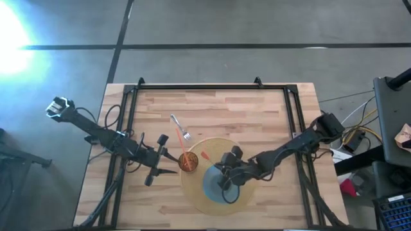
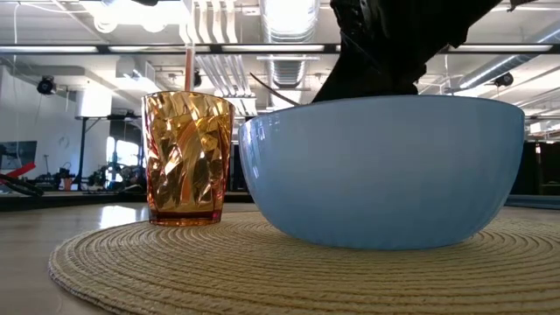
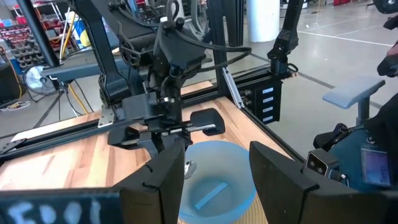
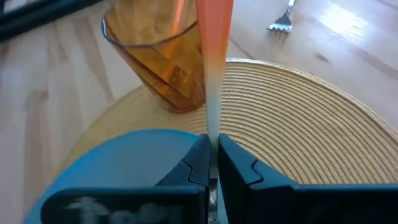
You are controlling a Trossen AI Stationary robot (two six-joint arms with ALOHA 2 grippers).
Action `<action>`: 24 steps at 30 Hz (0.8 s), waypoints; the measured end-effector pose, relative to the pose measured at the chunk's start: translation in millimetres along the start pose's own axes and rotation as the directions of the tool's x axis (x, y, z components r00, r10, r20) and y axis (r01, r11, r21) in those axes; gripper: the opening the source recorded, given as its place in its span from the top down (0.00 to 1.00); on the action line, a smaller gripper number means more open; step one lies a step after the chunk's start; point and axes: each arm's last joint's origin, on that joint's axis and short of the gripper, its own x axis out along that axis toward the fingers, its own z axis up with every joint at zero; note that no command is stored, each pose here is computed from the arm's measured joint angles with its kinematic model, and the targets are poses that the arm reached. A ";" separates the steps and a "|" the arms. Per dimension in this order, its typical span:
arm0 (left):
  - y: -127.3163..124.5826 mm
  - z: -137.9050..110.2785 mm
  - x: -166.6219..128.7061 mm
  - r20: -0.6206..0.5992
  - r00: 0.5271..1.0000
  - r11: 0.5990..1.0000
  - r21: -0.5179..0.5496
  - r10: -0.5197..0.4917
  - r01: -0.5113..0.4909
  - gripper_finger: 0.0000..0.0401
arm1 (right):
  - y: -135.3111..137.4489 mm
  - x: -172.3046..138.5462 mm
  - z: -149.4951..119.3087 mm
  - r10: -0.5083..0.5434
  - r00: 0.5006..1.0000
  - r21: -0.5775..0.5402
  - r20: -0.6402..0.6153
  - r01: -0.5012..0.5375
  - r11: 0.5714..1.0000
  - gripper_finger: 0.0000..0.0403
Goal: Pick & Place Utensil
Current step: Put the orange spoon into the blue bowl on the brown mat
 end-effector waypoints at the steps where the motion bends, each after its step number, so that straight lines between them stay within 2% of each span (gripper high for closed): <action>1: 0.0 0.0 0.0 0.000 1.000 1.000 0.000 0.000 0.000 0.56 | -0.4 0.3 -0.8 0.005 1.000 -0.013 0.001 -0.005 1.000 0.97; 6: 0.0 -0.1 0.0 -0.001 1.000 1.000 0.000 0.000 0.000 0.56 | -6.1 2.0 -8.6 0.007 1.000 -0.090 -0.013 -0.008 0.996 0.97; 12: 0.0 0.0 0.0 0.000 1.000 1.000 0.000 0.000 0.000 0.56 | -5.6 3.8 -12.3 0.113 0.994 -0.167 0.017 -0.108 0.980 0.97; 16: 0.0 -0.1 0.0 -0.001 1.000 1.000 0.000 0.000 0.000 0.56 | -9.1 4.8 -17.1 0.123 0.992 -0.213 0.013 -0.118 0.970 0.97; 24: 0.0 0.0 0.0 0.000 1.000 1.000 0.000 0.000 0.000 0.56 | -17.9 6.1 -27.8 0.169 0.984 -0.153 0.063 -0.158 0.976 0.97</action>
